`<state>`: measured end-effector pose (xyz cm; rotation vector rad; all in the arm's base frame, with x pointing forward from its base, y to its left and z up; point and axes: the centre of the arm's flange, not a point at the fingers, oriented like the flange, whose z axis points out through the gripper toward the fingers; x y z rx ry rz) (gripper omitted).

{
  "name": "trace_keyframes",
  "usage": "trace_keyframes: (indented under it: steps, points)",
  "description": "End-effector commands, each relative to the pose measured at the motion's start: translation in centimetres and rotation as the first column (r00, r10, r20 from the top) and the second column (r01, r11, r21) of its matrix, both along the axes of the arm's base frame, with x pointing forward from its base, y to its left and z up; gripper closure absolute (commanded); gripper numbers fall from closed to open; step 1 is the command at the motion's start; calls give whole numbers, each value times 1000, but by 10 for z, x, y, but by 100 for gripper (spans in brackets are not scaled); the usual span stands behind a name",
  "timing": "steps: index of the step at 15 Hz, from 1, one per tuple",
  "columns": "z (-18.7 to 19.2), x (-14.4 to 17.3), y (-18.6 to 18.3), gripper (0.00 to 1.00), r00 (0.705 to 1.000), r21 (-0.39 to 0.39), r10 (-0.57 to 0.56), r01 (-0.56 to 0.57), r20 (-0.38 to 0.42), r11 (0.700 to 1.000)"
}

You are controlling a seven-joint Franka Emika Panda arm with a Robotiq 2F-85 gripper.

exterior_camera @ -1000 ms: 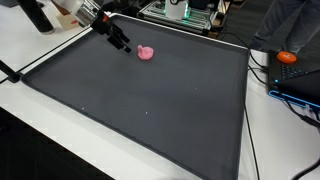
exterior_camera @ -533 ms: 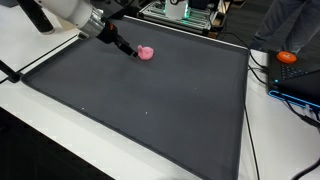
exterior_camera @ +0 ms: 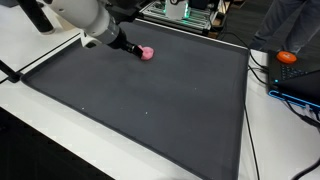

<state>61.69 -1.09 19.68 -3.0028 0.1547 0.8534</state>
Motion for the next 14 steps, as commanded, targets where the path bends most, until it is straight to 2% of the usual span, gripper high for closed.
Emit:
trace_keyframes:
  steps: [1, 4, 7, 10, 14]
  points:
    - [6, -6, 27, 0, 980, -2, 196, -196, 38, 981]
    - [15, -11, 51, 0, 936, 14, 345, -347, 70, 938]
    - [22, -20, 72, 0, 870, 42, 484, -489, 94, 871]
    - [24, -34, 89, 0, 784, 72, 610, -619, 116, 782]
    - [19, -54, 113, 0, 646, 115, 751, -763, 137, 635]
